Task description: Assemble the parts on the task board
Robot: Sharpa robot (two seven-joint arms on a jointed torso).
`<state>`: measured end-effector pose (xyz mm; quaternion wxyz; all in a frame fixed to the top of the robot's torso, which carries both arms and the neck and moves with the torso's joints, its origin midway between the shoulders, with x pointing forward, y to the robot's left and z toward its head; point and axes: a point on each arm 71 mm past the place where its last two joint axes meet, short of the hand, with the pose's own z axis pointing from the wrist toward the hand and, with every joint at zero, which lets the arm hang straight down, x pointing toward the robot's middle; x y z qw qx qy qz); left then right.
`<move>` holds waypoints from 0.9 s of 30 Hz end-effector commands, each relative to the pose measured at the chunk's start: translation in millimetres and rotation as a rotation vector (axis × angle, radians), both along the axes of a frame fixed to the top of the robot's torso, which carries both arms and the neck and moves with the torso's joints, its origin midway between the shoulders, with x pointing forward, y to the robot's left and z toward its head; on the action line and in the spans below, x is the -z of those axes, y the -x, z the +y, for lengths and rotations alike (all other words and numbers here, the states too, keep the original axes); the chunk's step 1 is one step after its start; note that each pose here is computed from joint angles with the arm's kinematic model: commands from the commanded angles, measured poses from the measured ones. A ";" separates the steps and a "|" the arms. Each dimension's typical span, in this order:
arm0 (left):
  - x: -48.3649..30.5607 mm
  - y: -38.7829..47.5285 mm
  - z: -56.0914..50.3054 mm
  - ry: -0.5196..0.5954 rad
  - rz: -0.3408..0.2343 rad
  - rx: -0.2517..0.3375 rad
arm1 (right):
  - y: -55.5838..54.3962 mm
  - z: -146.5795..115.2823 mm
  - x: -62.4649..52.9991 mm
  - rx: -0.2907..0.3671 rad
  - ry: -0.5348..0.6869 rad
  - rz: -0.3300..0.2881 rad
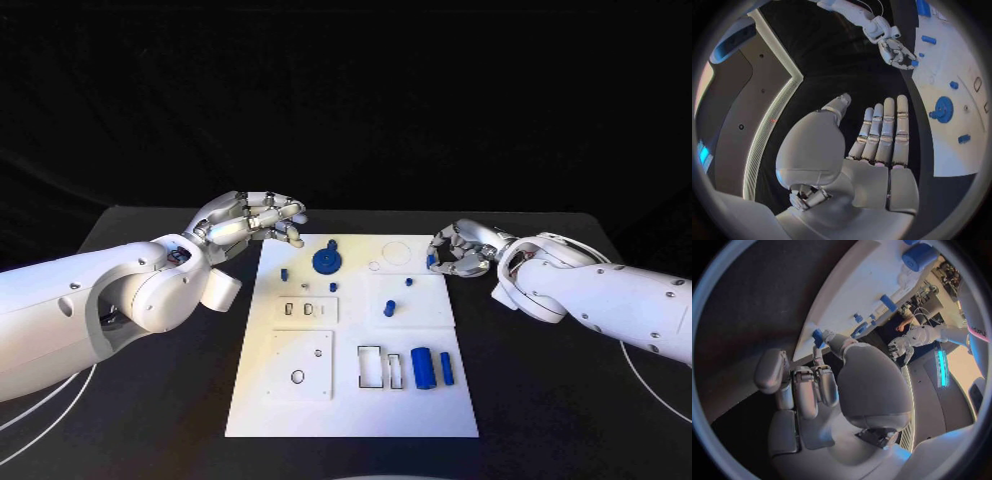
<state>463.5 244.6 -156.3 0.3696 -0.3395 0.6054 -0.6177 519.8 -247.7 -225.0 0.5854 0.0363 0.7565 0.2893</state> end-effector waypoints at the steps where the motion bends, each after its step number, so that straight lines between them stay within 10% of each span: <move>1: -1.0 1.2 -2.1 0.006 -0.003 0.020 | 0.3 0.2 1.9 -0.009 0.016 0.009; 27: -0.7 1.6 -1.2 0.003 0.002 0.021 | -1.3 2.8 4.1 -0.002 0.015 0.004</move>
